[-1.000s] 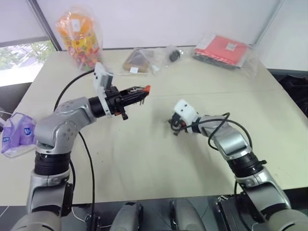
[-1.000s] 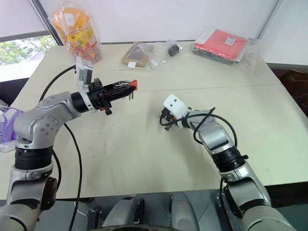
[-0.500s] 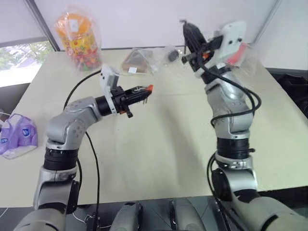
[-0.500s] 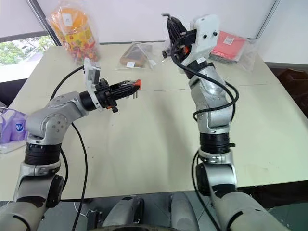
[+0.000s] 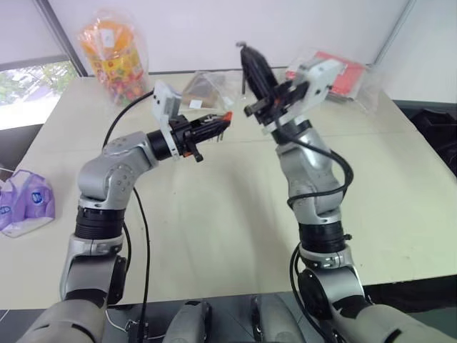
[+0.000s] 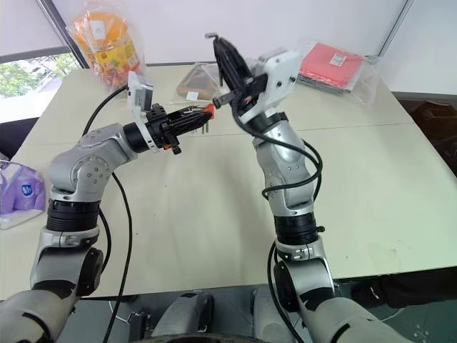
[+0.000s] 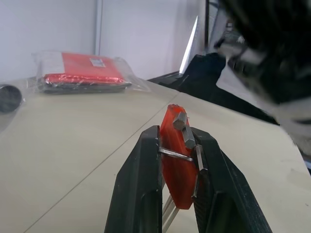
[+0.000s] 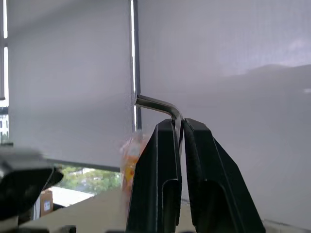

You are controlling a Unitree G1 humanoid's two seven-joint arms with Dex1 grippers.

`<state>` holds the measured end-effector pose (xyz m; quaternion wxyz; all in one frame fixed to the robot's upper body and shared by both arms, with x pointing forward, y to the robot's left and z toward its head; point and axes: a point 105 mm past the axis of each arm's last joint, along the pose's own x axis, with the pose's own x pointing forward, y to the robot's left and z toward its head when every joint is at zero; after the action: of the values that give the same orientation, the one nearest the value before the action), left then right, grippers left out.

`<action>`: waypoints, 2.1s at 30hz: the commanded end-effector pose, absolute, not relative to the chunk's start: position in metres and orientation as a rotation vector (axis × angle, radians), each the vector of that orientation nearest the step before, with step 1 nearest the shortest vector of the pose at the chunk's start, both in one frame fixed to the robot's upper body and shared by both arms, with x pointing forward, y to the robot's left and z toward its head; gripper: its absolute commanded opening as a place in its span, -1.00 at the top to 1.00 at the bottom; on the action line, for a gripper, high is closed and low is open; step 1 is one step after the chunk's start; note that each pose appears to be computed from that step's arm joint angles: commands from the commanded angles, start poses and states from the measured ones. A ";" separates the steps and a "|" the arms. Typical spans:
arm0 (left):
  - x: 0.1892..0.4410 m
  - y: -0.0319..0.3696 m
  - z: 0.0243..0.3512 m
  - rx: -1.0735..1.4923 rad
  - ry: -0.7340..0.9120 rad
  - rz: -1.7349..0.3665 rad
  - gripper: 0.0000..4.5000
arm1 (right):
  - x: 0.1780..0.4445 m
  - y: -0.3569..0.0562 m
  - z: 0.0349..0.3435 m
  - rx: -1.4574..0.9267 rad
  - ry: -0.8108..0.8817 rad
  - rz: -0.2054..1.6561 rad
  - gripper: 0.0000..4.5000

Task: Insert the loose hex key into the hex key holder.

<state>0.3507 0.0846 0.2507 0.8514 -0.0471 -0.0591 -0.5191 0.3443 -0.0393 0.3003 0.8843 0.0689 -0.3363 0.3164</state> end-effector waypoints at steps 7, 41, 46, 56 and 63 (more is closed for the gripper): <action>0.348 0.085 0.268 -0.085 -0.193 -1.096 0.88 | 0.332 -0.030 0.312 0.097 -0.790 0.671 0.98; 0.341 0.080 0.276 -0.132 -0.218 -1.109 0.88 | 0.338 -0.027 0.302 0.052 -0.772 0.672 0.98; 0.341 0.080 0.277 -0.133 -0.220 -1.112 0.88 | 0.339 -0.026 0.302 0.054 -0.776 0.668 0.98; 0.339 0.079 0.276 -0.137 -0.219 -1.113 0.88 | 0.340 -0.024 0.305 0.063 -0.789 0.665 0.98; 0.339 0.079 0.276 -0.143 -0.217 -1.113 0.88 | 0.339 -0.022 0.304 0.067 -0.789 0.670 0.98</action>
<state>0.3465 0.0787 0.2582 0.8493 -0.0698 -0.0692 -0.5188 0.3462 -0.0257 0.2915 0.8808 0.0313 -0.3516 0.3157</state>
